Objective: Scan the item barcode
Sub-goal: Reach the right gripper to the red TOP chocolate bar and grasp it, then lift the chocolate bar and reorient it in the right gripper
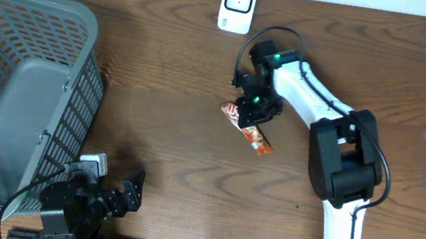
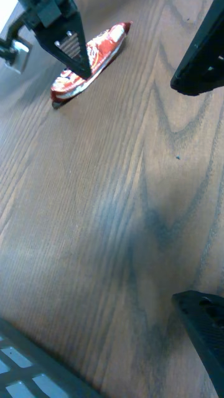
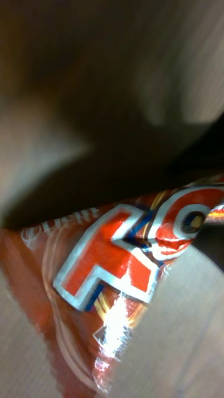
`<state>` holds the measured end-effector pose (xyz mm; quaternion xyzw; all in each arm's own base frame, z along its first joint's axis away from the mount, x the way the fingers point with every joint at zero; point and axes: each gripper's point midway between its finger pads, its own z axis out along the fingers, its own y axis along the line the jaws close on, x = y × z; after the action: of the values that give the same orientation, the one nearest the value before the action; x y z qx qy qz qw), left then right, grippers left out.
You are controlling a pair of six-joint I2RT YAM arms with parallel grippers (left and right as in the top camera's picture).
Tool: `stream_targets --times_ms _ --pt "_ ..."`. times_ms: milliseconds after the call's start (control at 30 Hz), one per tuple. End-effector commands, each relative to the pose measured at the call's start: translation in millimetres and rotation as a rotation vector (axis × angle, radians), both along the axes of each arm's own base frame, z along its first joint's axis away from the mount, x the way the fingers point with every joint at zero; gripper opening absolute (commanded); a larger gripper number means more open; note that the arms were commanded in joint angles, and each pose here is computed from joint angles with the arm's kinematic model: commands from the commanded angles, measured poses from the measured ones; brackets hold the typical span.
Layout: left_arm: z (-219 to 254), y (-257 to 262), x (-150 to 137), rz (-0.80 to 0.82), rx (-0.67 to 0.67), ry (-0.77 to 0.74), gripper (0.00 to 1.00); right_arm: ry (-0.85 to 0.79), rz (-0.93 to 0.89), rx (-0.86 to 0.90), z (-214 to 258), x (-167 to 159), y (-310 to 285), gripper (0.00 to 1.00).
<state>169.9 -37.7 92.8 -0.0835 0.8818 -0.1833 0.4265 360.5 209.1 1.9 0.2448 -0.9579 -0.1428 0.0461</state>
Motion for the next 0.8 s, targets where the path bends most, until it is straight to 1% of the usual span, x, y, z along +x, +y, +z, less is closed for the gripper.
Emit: stream_targets --times_ms 0,33,100,167,200,333,567,633,733,767 --pt "-1 1 0 0.007 0.002 0.004 0.98 -0.063 -0.003 -0.058 2 14 -17 0.5" --pt "-1 1 0 0.007 0.002 0.004 0.98 -0.082 -0.004 -0.05 8 17 -16 0.59" --pt "-1 1 0 0.007 0.002 0.004 0.98 -0.118 -0.003 -0.036 20 21 -13 0.68" --pt "-1 1 0 0.007 0.002 0.004 0.98 -0.164 0.004 -0.016 38 24 -8 0.86" --pt "-1 1 0 0.007 0.002 0.004 0.98 -0.182 0.008 -0.008 46 24 -5 0.99" --pt "-1 1 0 0.007 0.002 0.004 0.98 -0.232 0.045 -0.005 69 17 7 0.99" --pt "-1 1 0 0.007 0.002 0.004 0.98 -0.272 0.127 -0.149 58 2 14 0.99" --pt "-1 1 0 0.007 0.002 0.004 0.98 -0.293 0.119 -0.235 52 -2 9 0.99" --pt "-1 1 0 0.007 0.002 0.004 0.98 -0.372 0.086 -0.443 46 -3 -11 0.99" --pt "-1 1 0 0.007 0.002 0.004 0.98 -0.384 0.086 -0.479 45 -4 -15 0.99"
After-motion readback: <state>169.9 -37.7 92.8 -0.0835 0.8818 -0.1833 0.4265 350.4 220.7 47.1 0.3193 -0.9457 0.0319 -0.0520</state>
